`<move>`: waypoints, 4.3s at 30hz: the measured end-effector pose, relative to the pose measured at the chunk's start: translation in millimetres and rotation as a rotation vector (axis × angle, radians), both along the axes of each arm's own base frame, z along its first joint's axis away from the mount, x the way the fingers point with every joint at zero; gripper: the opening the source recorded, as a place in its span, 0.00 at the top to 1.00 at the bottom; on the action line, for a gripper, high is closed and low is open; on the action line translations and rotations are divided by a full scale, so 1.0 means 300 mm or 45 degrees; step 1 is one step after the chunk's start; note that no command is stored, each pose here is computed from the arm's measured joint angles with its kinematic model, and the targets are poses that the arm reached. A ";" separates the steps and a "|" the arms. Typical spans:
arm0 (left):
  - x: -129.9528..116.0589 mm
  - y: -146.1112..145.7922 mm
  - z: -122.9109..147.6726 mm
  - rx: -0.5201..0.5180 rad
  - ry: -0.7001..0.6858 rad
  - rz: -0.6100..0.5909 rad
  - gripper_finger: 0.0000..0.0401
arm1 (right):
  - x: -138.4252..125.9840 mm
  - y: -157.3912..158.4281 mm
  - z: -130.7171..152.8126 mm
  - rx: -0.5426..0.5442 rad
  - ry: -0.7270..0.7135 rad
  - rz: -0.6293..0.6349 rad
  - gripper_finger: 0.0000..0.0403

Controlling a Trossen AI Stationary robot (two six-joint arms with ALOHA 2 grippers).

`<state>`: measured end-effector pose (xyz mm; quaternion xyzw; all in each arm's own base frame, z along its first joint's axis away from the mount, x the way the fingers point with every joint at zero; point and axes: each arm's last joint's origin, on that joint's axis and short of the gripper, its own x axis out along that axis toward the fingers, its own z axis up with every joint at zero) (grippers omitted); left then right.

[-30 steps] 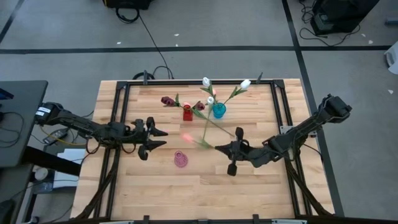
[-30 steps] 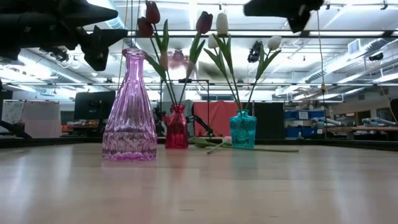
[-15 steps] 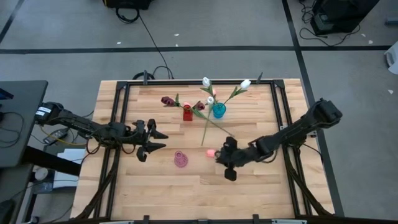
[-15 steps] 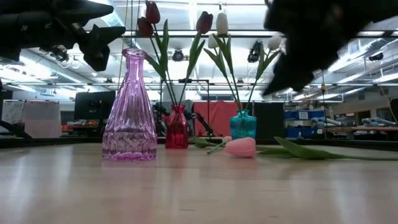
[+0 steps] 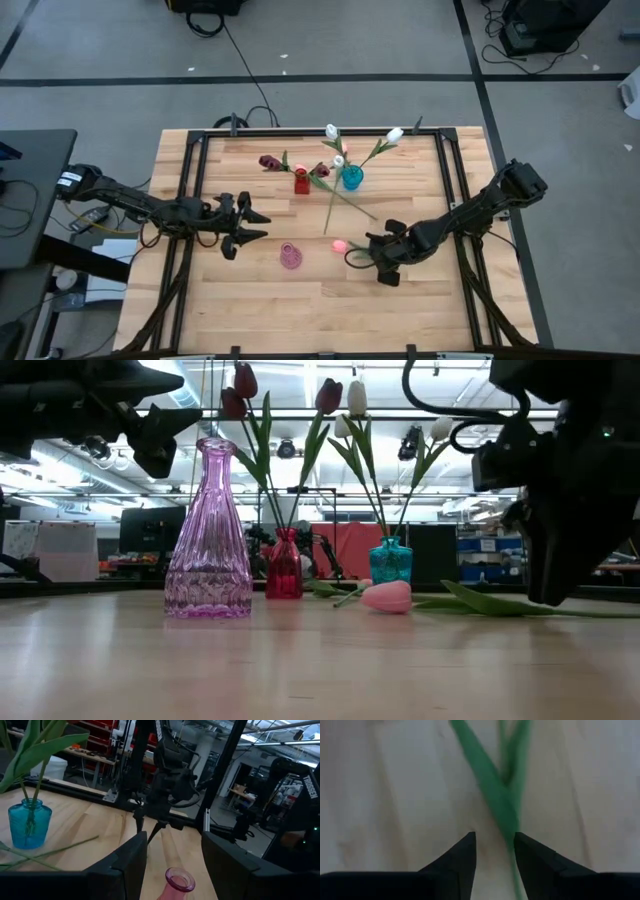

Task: Sort flowers into vase by color
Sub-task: Put the left pink flower into the pink vase

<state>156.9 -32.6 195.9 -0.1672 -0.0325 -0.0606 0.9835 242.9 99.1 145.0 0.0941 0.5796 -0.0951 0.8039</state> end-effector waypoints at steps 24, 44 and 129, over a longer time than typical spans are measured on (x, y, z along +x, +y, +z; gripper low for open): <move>0.001 -0.006 -0.013 0.016 0.046 -0.076 0.52 | -0.008 -0.005 0.001 -0.026 0.225 0.032 0.94; 0.001 -0.007 -0.013 0.026 0.045 -0.083 0.52 | -0.017 0.010 -0.032 -0.079 0.214 0.050 0.61; 0.089 -0.045 -0.050 0.146 0.239 -0.082 0.52 | 0.573 -0.074 0.334 -0.003 -1.534 0.428 0.87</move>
